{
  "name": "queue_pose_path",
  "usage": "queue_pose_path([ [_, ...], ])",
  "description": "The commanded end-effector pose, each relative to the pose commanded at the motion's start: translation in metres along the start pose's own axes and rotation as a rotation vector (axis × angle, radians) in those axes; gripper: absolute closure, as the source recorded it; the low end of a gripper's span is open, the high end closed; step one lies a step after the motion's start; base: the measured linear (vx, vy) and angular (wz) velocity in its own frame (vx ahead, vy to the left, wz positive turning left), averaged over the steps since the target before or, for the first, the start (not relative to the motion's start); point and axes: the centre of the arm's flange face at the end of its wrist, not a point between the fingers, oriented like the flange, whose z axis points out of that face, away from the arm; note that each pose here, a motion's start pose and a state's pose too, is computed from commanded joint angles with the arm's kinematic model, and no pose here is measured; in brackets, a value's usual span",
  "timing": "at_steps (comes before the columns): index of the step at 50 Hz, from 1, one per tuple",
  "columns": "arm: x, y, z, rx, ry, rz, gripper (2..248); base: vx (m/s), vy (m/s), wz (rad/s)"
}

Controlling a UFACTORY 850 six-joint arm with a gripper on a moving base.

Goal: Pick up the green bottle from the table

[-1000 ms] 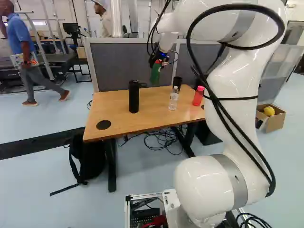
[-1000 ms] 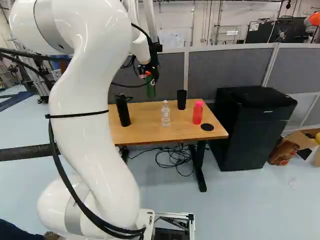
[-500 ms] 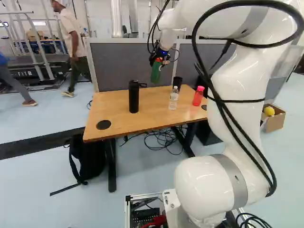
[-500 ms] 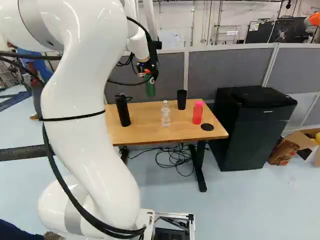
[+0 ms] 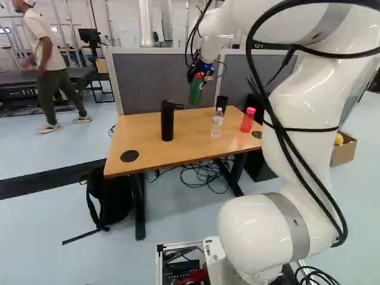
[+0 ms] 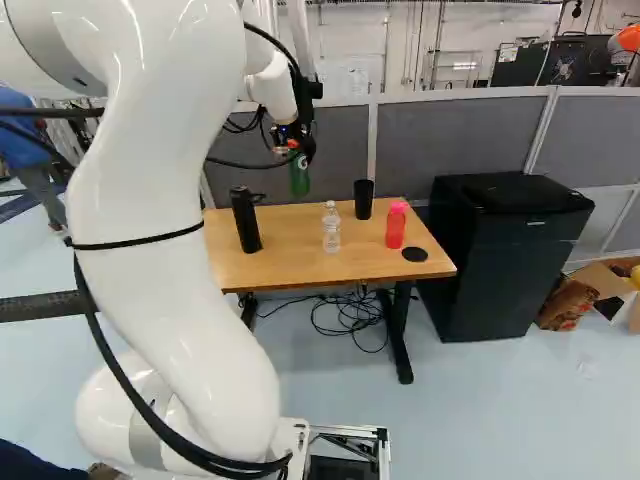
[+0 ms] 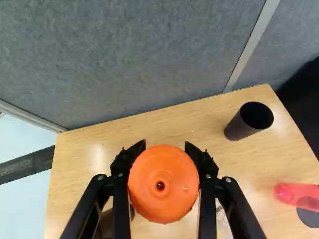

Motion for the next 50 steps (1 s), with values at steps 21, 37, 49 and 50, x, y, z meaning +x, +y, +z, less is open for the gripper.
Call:
queue_pose_path([
  [21,-0.015,0.001,-0.017,-0.001,-0.008,0.000,128,0.000,0.000,0.000],
  [37,-0.029,0.002,-0.032,-0.001,-0.014,0.000,128,-0.004,0.000,0.003],
  [49,-0.029,0.002,-0.032,-0.001,-0.014,0.000,128,-0.133,-0.004,0.012],
  [50,-0.029,0.002,-0.032,-0.001,-0.014,0.000,128,-0.169,0.003,0.023],
])
